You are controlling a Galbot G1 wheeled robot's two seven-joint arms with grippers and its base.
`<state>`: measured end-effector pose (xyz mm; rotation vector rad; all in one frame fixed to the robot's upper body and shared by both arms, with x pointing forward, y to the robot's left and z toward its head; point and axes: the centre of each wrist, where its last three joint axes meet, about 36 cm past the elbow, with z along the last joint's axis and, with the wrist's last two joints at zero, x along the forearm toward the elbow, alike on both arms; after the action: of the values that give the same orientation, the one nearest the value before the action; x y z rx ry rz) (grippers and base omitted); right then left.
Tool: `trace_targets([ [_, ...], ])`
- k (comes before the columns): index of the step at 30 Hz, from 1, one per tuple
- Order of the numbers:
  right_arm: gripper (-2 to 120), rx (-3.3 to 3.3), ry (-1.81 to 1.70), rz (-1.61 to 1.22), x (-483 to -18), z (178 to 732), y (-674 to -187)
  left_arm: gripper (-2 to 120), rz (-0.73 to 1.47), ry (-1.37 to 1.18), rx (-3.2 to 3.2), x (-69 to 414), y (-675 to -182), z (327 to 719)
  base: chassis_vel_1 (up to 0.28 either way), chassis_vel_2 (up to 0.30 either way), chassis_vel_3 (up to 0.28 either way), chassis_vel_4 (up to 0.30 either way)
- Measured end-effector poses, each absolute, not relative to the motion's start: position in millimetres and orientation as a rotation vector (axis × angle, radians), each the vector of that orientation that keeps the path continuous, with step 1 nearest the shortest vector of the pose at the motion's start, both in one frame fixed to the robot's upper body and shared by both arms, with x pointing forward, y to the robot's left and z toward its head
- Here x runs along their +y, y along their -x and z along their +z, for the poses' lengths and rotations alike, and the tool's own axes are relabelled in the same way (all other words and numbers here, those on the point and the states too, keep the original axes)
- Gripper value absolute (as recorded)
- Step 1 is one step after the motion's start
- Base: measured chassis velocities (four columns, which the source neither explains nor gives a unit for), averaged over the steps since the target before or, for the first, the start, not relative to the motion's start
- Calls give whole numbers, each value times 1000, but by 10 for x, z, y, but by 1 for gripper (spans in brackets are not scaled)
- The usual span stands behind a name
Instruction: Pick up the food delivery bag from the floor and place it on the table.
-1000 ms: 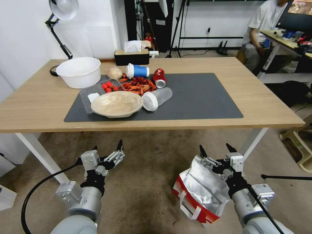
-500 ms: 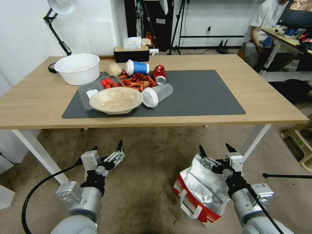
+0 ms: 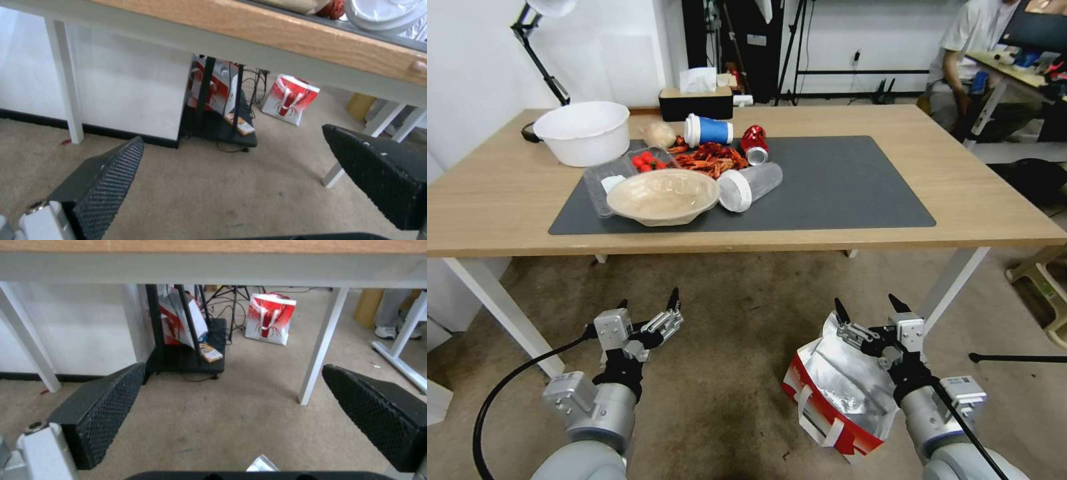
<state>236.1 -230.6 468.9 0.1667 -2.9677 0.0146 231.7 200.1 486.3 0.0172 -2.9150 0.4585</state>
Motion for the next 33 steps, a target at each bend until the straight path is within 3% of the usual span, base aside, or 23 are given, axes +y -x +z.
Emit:
trace_targets([
  [33,100,-2967,-180,9,-2302,4671,-2369,100,453,-17,-2926,1999,-2293,4864,0,0,0,0],
])
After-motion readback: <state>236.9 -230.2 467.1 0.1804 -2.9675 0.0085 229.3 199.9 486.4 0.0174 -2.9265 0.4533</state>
